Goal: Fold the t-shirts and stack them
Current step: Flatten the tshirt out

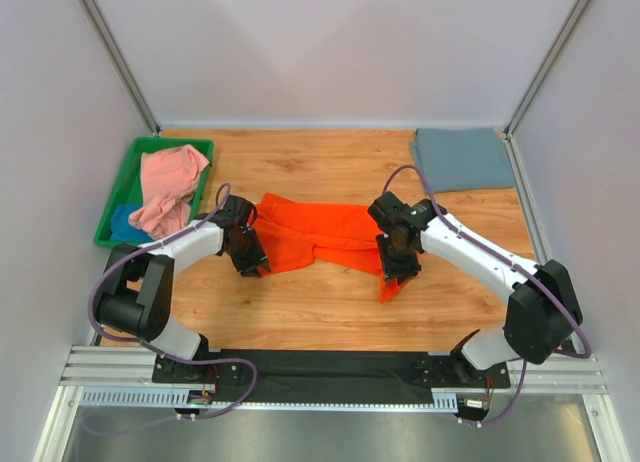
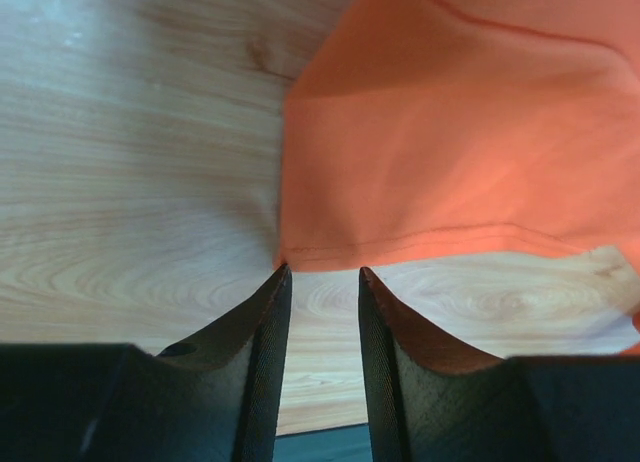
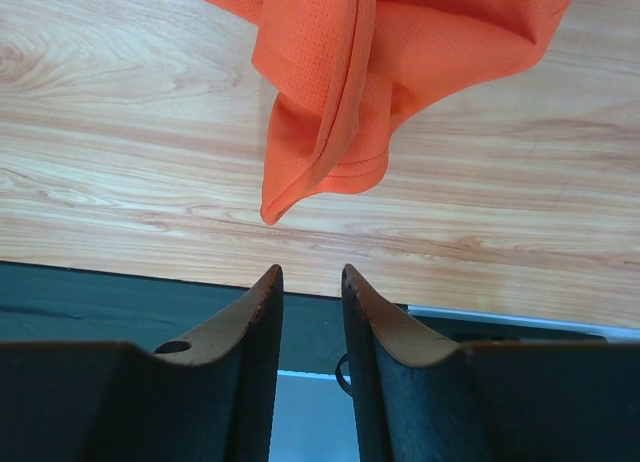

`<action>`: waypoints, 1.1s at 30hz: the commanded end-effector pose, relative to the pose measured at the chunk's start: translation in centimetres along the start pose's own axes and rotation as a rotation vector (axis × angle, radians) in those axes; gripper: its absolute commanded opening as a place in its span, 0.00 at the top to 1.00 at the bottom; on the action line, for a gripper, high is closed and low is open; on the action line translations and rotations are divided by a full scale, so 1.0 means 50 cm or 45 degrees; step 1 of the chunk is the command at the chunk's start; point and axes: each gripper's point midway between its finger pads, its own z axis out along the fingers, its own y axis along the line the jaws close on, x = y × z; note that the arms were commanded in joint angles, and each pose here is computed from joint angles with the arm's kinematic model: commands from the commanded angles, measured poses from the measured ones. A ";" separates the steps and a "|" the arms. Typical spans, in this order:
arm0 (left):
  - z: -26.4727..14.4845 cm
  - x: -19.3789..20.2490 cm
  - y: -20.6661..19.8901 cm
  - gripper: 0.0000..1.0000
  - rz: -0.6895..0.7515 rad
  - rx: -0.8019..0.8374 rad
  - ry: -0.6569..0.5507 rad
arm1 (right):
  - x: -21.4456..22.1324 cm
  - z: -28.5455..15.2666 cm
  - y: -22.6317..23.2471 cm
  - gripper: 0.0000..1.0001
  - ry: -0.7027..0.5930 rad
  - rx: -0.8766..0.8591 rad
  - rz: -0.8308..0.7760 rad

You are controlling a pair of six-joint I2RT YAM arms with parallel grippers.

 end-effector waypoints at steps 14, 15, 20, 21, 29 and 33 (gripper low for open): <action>-0.025 -0.023 0.003 0.59 -0.133 0.015 -0.174 | 0.008 -0.018 -0.004 0.68 -0.048 -0.019 0.026; -0.027 -0.027 0.002 0.59 -0.127 0.011 -0.178 | 0.010 -0.017 -0.005 0.68 -0.043 -0.016 0.028; -0.008 -0.025 0.015 0.59 -0.122 -0.052 -0.143 | 0.018 -0.008 -0.007 0.68 -0.031 -0.016 0.034; -0.003 -0.022 0.020 0.60 -0.126 -0.066 -0.133 | 0.020 -0.008 -0.006 0.69 -0.030 -0.022 0.038; 0.035 -0.011 0.044 0.64 -0.149 -0.130 -0.094 | 0.030 -0.007 -0.011 0.68 -0.026 -0.014 0.047; 0.028 -0.017 0.041 0.87 -0.136 -0.153 -0.084 | 0.038 -0.002 -0.013 0.67 -0.049 -0.005 0.062</action>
